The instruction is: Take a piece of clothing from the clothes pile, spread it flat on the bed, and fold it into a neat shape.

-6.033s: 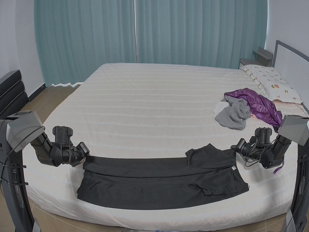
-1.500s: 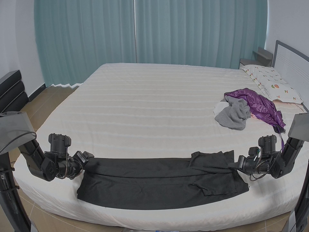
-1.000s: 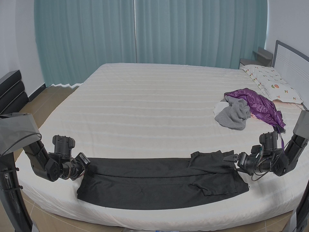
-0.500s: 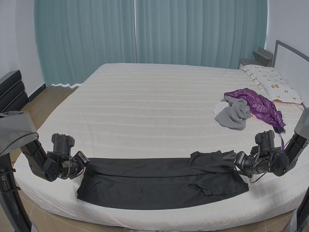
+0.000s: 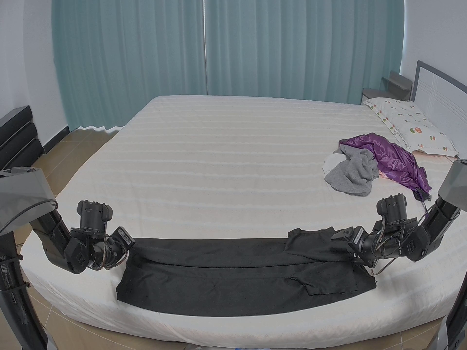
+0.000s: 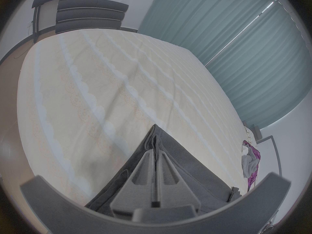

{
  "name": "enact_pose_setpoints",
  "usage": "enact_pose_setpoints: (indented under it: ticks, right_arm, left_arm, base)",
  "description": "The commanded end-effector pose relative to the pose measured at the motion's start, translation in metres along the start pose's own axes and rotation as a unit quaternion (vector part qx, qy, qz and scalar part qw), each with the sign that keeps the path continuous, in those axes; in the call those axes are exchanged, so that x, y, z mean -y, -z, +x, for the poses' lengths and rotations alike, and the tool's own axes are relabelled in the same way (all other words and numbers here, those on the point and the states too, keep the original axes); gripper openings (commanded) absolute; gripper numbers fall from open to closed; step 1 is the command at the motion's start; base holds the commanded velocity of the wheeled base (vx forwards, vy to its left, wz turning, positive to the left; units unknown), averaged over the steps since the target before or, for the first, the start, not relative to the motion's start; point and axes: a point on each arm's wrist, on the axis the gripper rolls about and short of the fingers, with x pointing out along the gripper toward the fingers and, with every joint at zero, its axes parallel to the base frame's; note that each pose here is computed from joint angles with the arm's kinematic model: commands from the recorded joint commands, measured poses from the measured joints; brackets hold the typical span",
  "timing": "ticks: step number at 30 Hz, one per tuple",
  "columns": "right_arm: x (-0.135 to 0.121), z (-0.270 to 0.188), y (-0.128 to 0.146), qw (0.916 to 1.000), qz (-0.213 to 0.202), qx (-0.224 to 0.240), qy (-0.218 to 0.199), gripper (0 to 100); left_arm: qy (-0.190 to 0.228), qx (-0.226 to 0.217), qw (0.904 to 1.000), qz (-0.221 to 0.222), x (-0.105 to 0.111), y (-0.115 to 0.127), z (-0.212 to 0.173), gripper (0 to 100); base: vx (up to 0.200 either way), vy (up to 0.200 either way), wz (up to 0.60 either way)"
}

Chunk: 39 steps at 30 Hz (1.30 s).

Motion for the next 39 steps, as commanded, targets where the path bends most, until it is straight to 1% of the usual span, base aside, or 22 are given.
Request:
enact_pose_setpoints:
  ticks: [1, 5, 6, 14, 18, 24, 28, 32, 33, 36, 39]
  right_arm:
    - [0.002, 0.008, 0.000, 1.0000, 0.002, -0.004, 0.005, 100]
    - [0.003, 0.014, 0.000, 0.9999, 0.003, -0.008, 0.011, 100]
    - [0.003, 0.016, -0.001, 0.9999, 0.003, -0.007, 0.011, 0]
    - [0.004, 0.018, -0.002, 0.9997, 0.005, 0.005, 0.022, 0]
    - [0.001, 0.013, -0.006, 0.9998, 0.005, 0.013, 0.015, 0]
    - [-0.009, 0.012, -0.018, 0.9994, 0.005, 0.035, -0.003, 0]
    - [-0.020, 0.012, -0.030, 0.9982, 0.002, 0.056, -0.022, 0]
    - [-0.030, 0.011, -0.045, 0.9957, 0.001, 0.086, -0.036, 0]
    - [-0.030, 0.011, -0.045, 0.9957, 0.001, 0.086, -0.036, 0]
    - [-0.039, 0.015, -0.058, 0.9934, 0.001, 0.103, -0.051, 0]
    - [-0.045, 0.021, -0.066, 0.9926, 0.001, 0.108, -0.055, 0]
  left_arm:
    - [0.000, 0.000, 1.0000, 0.000, 0.000, 0.000, 0.000, 0]
    - [0.000, 0.000, 1.0000, -0.001, 0.000, 0.000, 0.000, 0]
    - [0.000, 0.000, 1.0000, 0.000, 0.000, 0.000, 0.000, 0]
    - [0.001, 0.001, 1.0000, 0.000, 0.000, 0.000, 0.000, 0]
    - [0.007, 0.007, 1.0000, -0.001, 0.003, -0.003, -0.001, 0]
    - [0.021, 0.018, 0.9996, -0.002, 0.011, -0.010, 0.000, 0]
    - [0.034, 0.035, 0.9988, 0.003, 0.019, -0.021, 0.003, 0]
    - [0.044, 0.046, 0.9979, 0.004, 0.025, -0.028, 0.006, 0]
    - [0.044, 0.046, 0.9979, 0.004, 0.025, -0.028, 0.006, 0]
    - [0.063, 0.070, 0.9956, -0.002, 0.035, -0.043, 0.008, 0]
    - [0.071, 0.080, 0.9942, -0.004, 0.040, -0.050, 0.014, 0]
  base:
    - [0.000, 0.000, 0.00]
    - [0.000, 0.000, 0.00]
    - [0.000, 0.000, 0.00]
    - [0.000, 0.000, 0.00]
    - [0.000, 0.000, 0.00]
    - [0.000, 0.000, 0.00]
    - [0.000, 0.000, 0.00]
    - [0.000, 0.000, 0.00]
    - [0.000, 0.000, 0.00]
    - [0.000, 0.000, 0.00]
    - [0.000, 0.000, 0.00]
